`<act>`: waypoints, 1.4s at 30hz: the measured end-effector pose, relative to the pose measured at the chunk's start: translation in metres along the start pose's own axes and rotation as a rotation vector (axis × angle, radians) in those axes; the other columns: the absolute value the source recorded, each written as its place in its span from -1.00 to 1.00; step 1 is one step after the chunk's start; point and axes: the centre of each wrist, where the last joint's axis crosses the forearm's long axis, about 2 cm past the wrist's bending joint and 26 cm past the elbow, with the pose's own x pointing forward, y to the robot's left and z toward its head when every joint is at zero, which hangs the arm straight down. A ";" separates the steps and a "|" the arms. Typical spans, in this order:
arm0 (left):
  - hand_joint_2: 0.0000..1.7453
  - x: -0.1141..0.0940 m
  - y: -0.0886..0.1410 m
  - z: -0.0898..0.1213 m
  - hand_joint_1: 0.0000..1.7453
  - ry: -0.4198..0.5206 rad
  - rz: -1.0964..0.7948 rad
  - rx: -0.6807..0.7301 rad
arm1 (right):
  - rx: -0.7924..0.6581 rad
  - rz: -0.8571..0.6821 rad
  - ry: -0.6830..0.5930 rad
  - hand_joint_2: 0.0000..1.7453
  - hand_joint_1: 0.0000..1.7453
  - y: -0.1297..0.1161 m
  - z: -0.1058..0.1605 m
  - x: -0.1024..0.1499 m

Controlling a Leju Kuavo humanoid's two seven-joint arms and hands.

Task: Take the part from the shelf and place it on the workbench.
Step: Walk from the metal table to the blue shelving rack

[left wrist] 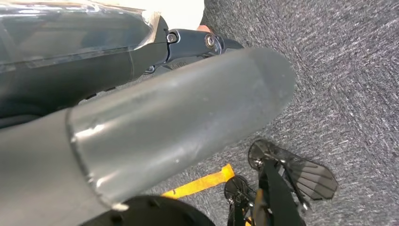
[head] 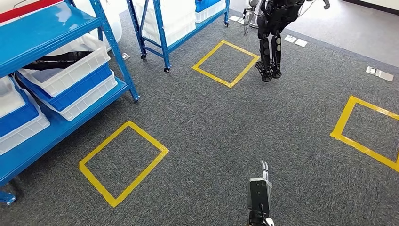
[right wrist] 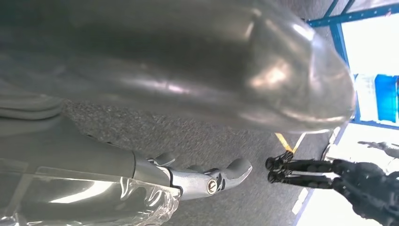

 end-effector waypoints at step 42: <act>-1.00 -0.003 0.007 -0.002 -1.00 -0.055 -0.062 -0.040 | -0.076 0.039 0.031 -1.00 -1.00 -0.022 0.029 -0.013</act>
